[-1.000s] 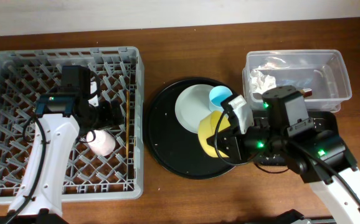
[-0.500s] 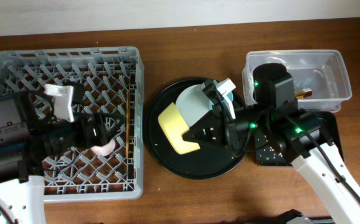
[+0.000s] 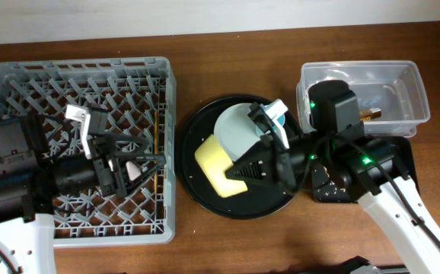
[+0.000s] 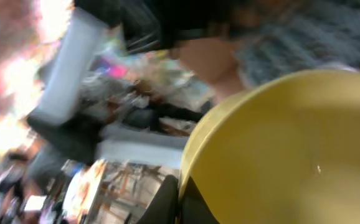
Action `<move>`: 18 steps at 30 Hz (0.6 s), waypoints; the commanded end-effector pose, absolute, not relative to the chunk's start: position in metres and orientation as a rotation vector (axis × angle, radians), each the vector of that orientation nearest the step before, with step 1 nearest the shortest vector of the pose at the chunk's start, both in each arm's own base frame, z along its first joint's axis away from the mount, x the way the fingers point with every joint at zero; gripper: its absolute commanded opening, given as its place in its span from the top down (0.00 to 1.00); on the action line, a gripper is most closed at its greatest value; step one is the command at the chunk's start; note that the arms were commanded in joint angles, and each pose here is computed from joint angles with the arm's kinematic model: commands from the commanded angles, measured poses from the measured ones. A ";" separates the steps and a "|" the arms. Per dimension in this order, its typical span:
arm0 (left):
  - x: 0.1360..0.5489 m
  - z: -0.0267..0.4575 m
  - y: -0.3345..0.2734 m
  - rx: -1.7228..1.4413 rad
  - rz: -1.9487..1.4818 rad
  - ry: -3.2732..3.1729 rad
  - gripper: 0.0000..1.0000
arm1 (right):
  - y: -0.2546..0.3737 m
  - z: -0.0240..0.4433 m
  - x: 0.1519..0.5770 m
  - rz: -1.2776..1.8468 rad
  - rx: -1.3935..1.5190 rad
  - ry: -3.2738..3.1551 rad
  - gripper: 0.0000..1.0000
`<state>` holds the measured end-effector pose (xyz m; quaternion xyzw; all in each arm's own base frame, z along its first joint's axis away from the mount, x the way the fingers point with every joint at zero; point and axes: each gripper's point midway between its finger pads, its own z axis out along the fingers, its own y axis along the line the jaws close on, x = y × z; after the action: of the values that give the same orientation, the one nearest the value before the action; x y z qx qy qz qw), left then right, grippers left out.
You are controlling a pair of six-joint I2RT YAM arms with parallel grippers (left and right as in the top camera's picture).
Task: Sort waste into correct bins and load items into the dishwasher rack
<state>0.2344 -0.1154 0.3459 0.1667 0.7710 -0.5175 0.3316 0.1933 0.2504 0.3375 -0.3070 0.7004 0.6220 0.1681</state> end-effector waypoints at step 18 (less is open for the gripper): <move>0.229 0.276 0.055 -0.545 -0.514 2.383 0.01 | 0.378 0.374 0.364 1.458 -0.716 1.890 0.96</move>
<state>0.2351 0.0413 0.2828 -0.1839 0.8957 -0.2379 0.3275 0.3601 0.3312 0.3369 -0.2027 0.7960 0.4712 0.3214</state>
